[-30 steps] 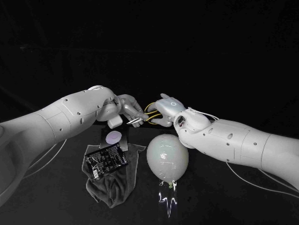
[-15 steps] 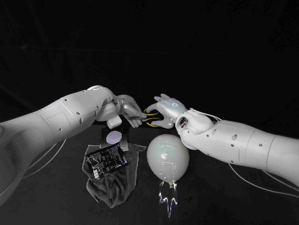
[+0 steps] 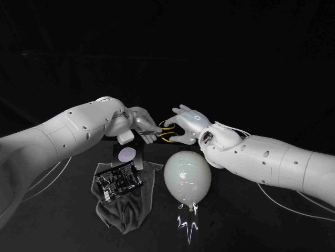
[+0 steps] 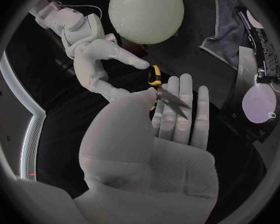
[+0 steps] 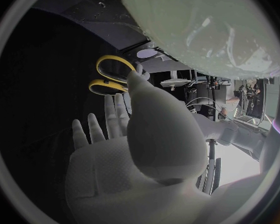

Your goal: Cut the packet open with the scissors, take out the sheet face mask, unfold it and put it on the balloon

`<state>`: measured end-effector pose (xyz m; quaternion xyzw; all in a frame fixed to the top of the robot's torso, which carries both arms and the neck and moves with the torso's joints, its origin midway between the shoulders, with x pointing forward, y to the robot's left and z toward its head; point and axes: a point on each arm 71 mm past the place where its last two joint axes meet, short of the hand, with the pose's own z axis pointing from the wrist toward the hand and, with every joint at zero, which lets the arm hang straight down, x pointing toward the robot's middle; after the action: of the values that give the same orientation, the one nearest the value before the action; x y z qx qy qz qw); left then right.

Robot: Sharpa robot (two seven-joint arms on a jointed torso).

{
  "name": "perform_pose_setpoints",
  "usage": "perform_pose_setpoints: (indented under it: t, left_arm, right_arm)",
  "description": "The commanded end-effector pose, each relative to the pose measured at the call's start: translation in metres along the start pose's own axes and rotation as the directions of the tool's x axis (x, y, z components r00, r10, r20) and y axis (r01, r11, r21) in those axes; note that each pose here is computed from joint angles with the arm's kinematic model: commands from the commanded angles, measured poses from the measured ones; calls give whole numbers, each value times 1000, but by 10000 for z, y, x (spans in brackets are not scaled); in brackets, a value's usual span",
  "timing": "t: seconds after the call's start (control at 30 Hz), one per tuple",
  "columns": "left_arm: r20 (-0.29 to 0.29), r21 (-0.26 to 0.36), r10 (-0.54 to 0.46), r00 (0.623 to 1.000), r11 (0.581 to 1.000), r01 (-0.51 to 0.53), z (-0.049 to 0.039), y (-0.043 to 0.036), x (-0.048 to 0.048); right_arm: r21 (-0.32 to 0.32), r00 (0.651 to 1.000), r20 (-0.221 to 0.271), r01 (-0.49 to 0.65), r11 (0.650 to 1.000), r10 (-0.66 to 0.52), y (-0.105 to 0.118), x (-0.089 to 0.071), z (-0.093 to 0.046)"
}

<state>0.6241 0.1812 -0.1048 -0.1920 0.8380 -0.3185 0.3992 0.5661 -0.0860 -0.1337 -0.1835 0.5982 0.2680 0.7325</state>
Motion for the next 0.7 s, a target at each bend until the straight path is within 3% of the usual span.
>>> perform_pose_setpoints:
  t: [0.03,0.17,0.23,0.37,0.43,0.53,0.6,0.7]
  left_arm:
    - [4,11,-12,1000,1000,12,-12,-9,-8]
    - [15,20,-19,1000,1000,18,-44,26,-38]
    - [22,28,-24,999,999,24,-57,36,-50]
    - [55,74,-53,997,996,49,-104,50,-87]
    - [75,104,-71,995,993,63,-132,53,-106]
    - [114,157,-103,988,984,84,-185,57,-141]
    - [135,183,-121,983,978,95,-213,60,-159]
    - [155,211,-140,978,972,105,-241,65,-176]
  right_arm:
    - [-36,992,113,-57,998,61,-15,-108,-31]
    - [-35,962,208,-172,984,176,-127,-238,-98]
    - [-24,946,233,-225,974,224,-188,-280,-124]
    - [46,885,269,-405,913,379,-430,-359,-210]
    - [90,848,272,-493,865,455,-551,-365,-256]
    - [171,778,243,-622,764,579,-720,-325,-322]
    - [201,747,218,-664,720,628,-766,-296,-343]
    - [226,717,187,-697,681,672,-780,-261,-349]
